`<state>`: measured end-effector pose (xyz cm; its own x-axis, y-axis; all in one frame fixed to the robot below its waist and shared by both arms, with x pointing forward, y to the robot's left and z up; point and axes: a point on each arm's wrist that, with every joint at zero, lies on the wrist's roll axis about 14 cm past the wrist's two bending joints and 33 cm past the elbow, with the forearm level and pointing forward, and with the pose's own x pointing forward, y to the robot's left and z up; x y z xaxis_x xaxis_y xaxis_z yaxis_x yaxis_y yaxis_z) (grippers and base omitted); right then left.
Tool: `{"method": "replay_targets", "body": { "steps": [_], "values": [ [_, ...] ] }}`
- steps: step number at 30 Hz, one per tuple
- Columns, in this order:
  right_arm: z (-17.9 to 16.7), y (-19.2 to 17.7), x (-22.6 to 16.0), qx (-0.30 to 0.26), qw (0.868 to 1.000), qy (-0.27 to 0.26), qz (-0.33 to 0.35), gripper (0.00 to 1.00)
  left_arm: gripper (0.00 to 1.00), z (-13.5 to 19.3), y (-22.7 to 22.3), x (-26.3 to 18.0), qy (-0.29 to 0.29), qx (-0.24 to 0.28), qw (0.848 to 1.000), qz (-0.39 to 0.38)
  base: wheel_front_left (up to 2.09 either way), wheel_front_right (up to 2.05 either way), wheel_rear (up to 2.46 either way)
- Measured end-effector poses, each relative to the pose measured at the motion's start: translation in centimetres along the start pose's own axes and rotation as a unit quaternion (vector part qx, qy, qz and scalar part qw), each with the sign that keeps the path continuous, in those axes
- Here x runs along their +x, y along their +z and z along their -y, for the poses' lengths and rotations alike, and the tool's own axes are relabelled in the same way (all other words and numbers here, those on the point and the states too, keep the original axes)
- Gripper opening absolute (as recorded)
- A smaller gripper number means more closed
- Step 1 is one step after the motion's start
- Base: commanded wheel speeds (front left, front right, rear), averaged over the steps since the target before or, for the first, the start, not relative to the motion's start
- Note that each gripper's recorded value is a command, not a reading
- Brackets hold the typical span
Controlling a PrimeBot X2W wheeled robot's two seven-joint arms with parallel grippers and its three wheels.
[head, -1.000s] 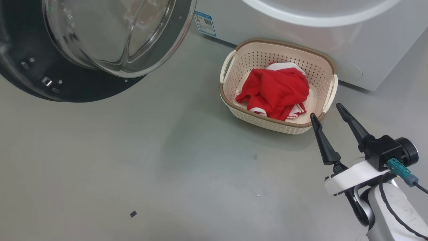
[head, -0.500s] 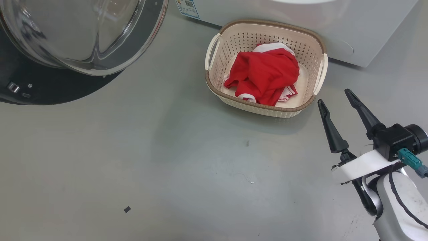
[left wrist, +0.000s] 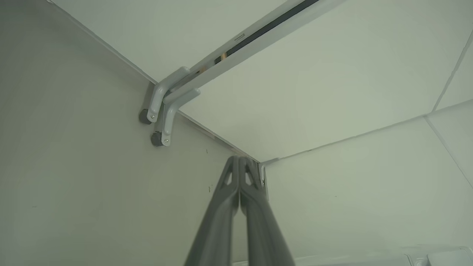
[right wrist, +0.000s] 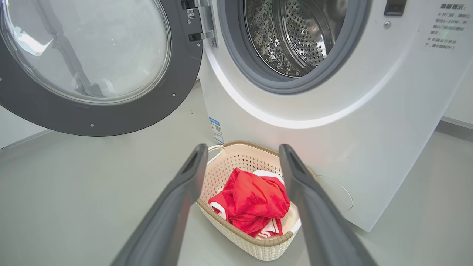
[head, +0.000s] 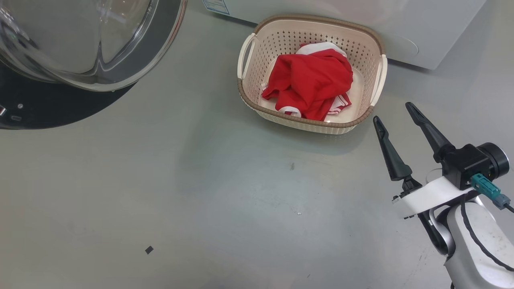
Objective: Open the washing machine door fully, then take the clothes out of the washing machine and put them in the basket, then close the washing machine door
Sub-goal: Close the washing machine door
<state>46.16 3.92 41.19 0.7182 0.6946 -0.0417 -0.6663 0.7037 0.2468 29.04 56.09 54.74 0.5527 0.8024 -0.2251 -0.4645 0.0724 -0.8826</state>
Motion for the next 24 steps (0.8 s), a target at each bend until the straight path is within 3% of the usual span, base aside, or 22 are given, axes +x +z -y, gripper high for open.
{"method": "replay_targets", "body": {
  "steps": [9,18,24],
  "values": [
    [0.3,0.2,-0.1,-0.003,1.000,-0.004,0.002,1.00,0.00,0.8,-2.1,1.3,-0.001,-0.069,0.997,-0.045,0.00,0.00,0.00],
    [0.5,0.5,-0.2,-0.006,1.000,-0.008,0.005,1.00,0.00,2.1,-6.2,1.9,-0.004,-0.077,0.989,-0.125,0.00,0.00,0.00],
    [0.6,0.6,-0.4,-0.006,1.000,-0.011,0.005,1.00,0.00,1.3,-8.8,1.9,0.015,-0.067,0.983,-0.170,0.00,0.00,0.00]
  ]
}}
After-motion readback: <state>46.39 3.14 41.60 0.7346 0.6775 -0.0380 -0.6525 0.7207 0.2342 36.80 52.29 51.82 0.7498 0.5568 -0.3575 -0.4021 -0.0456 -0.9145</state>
